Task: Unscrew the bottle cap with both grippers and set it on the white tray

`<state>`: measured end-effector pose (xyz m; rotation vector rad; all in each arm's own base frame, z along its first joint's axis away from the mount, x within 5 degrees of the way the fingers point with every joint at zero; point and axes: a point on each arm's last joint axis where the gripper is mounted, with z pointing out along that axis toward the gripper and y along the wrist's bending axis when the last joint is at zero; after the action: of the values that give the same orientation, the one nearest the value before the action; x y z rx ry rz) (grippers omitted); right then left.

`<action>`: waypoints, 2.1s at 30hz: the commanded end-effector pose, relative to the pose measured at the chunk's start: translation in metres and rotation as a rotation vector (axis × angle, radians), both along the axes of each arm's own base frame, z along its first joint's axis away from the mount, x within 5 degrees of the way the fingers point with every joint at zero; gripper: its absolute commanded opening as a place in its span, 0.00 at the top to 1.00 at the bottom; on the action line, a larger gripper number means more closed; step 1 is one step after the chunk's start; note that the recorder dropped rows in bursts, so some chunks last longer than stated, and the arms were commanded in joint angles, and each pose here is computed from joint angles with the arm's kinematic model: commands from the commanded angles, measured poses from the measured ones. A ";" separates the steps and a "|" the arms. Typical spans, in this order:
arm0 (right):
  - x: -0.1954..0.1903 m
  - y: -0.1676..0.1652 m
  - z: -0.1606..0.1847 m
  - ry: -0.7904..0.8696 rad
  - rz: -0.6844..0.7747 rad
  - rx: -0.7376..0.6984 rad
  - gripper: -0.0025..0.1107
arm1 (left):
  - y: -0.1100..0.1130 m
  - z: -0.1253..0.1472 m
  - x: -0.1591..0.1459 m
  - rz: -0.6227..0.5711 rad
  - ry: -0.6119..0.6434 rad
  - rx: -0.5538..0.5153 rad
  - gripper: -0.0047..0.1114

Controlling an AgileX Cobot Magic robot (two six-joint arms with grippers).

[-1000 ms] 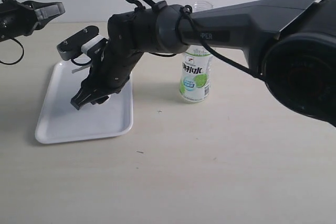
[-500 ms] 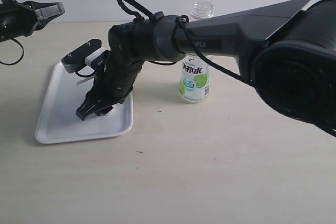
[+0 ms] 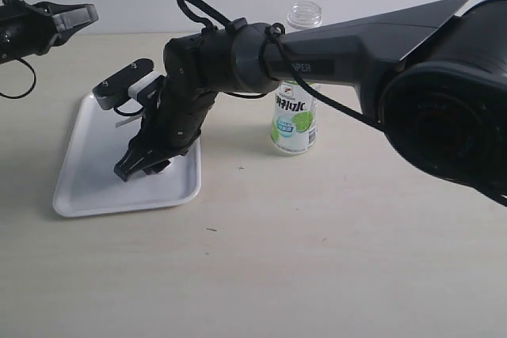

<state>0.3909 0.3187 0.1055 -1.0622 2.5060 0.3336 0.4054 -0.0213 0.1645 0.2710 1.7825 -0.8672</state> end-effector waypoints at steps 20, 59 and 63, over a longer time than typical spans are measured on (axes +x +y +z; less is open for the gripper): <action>-0.039 -0.057 0.229 -0.365 -0.069 -0.018 0.74 | 0.000 0.006 -0.001 -0.001 -0.020 -0.008 0.96; -0.238 -0.247 0.192 -0.393 -0.837 0.255 0.98 | -0.003 0.006 -0.004 -0.045 -0.026 0.001 0.96; -0.238 -0.247 0.192 -0.394 -0.835 0.253 0.98 | -0.008 0.005 -0.007 -0.081 -0.039 -0.007 0.96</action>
<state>0.1540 0.0720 0.2969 0.0617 2.2284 0.1521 0.4025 -0.0243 0.1656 0.3247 1.7715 -0.8917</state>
